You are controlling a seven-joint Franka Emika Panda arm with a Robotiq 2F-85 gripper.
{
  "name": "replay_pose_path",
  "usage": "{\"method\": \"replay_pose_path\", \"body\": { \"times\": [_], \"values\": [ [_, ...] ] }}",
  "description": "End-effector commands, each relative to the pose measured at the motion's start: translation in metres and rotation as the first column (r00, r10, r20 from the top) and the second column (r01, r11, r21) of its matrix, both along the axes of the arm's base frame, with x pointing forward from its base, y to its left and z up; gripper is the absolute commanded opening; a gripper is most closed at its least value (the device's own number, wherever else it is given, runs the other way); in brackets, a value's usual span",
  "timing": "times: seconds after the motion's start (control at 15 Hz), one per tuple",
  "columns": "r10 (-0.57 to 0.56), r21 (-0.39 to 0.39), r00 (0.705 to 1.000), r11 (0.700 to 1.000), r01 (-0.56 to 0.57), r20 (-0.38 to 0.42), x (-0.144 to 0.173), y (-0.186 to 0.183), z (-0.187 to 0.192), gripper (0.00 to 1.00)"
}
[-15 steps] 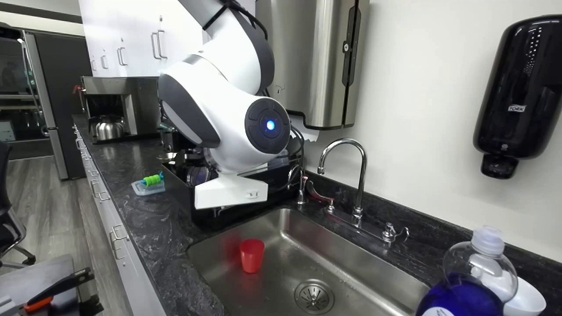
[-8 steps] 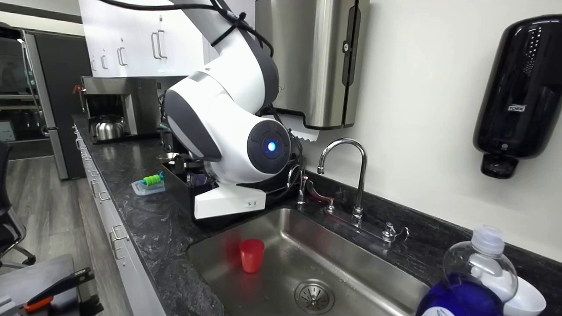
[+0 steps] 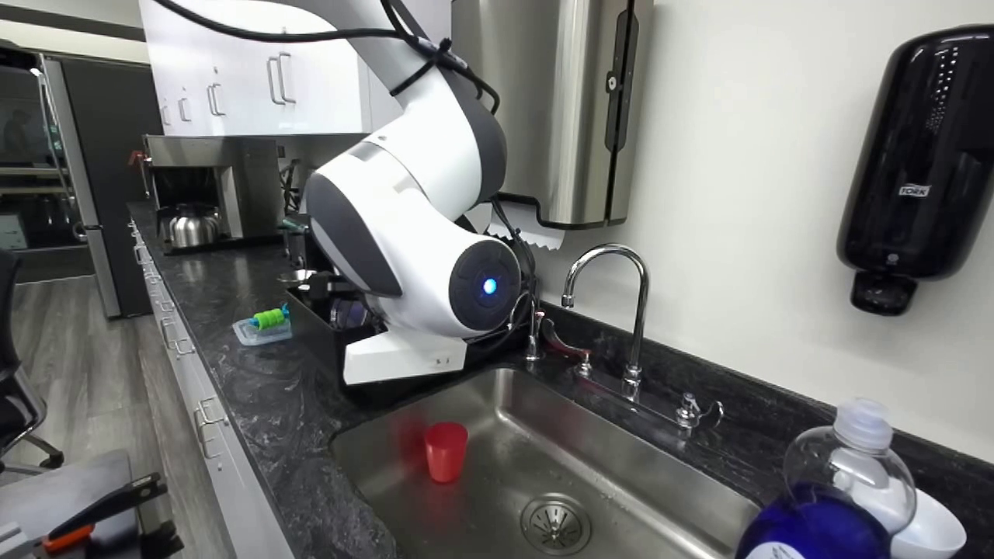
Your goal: Put the butter knife in the sink then open and close the tap
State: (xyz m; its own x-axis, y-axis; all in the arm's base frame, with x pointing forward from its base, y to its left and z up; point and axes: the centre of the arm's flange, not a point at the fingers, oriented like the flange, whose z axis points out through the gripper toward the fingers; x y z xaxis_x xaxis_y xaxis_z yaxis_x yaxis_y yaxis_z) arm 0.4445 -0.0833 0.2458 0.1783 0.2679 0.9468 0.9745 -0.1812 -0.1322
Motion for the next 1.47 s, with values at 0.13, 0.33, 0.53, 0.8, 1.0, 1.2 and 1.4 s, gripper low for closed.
{"method": "replay_pose_path", "body": {
  "times": [0.13,0.33,0.53,0.8,1.0,1.2,1.4],
  "values": [
    [0.028,0.072,1.000,0.997,-0.029,0.011,0.007,0.001,-0.013,1.00],
    [0.050,0.091,0.999,0.995,-0.050,0.003,0.007,0.005,-0.018,1.00],
    [0.069,0.101,0.998,0.993,-0.069,0.005,0.008,0.010,-0.021,1.00],
    [0.087,0.107,0.996,0.990,-0.089,0.021,0.009,0.013,-0.020,1.00],
    [0.091,0.107,0.995,0.990,-0.094,0.028,0.010,0.014,-0.020,0.74],
    [0.095,0.106,0.995,0.990,-0.099,0.035,0.010,0.015,-0.020,0.60],
    [0.100,0.103,0.994,0.989,-0.104,0.042,0.010,0.016,-0.020,0.39]
  ]
}}
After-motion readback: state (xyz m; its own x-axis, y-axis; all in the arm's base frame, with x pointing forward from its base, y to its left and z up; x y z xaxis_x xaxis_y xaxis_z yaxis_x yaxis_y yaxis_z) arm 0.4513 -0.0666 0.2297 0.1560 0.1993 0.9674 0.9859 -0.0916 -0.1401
